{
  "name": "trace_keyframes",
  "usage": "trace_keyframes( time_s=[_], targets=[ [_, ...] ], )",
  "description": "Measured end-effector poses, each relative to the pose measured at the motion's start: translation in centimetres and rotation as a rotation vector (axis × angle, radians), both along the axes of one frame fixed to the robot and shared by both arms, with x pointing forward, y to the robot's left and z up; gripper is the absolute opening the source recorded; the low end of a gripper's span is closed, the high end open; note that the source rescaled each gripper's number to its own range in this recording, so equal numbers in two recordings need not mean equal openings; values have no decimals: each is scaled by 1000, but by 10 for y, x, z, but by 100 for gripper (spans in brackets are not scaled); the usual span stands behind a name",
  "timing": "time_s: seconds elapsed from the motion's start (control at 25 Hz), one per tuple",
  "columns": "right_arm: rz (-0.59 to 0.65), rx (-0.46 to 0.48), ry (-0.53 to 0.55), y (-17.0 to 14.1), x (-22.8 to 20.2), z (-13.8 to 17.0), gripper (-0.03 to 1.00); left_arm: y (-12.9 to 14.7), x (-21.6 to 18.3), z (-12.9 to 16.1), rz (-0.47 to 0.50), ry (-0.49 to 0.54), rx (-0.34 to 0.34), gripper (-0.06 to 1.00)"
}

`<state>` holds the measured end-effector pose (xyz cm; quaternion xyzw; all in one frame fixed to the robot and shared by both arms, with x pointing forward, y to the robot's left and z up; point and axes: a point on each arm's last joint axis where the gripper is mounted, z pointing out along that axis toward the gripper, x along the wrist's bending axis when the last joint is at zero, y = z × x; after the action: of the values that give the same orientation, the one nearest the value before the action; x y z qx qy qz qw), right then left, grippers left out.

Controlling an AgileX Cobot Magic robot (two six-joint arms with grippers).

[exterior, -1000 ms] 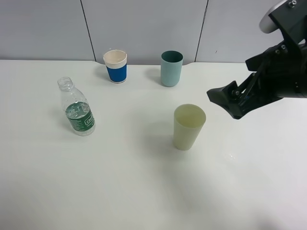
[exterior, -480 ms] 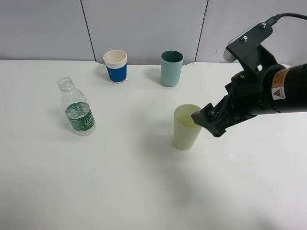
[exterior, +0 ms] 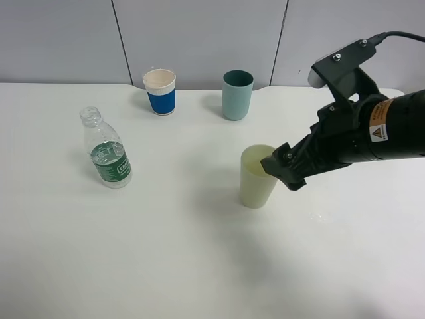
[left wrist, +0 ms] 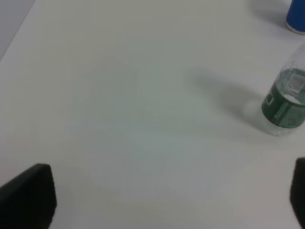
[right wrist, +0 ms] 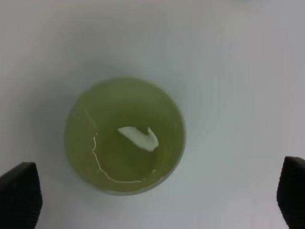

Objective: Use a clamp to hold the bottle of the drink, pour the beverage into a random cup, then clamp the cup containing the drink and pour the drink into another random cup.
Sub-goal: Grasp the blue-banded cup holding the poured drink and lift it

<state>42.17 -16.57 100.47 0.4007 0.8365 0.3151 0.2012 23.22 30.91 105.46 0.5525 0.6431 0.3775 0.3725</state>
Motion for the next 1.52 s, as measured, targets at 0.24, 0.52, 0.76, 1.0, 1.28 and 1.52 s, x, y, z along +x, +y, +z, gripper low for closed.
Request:
trace_keyframes(
  time_s=[0.24,0.52,0.76,1.0,1.28,1.52],
  targets=[
    [4,8,26,-6,-10,-24,100,0,0,0,0,0,0,100],
    [20,9,46,-13,-23,-46,100,0,0,0,0,0,-1,100],
    [33,12,68,-13,-26,-65,100,0,0,0,0,0,0,100],
    [-7,-10,131,-15,-16,-86,100,0,0,0,0,0,0,100],
    [3,22,89,-13,-2,-99,100,0,0,0,0,0,0,100],
    [56,5,-7,-8,9,-111,100,0,0,0,0,0,0,100]
  ],
)
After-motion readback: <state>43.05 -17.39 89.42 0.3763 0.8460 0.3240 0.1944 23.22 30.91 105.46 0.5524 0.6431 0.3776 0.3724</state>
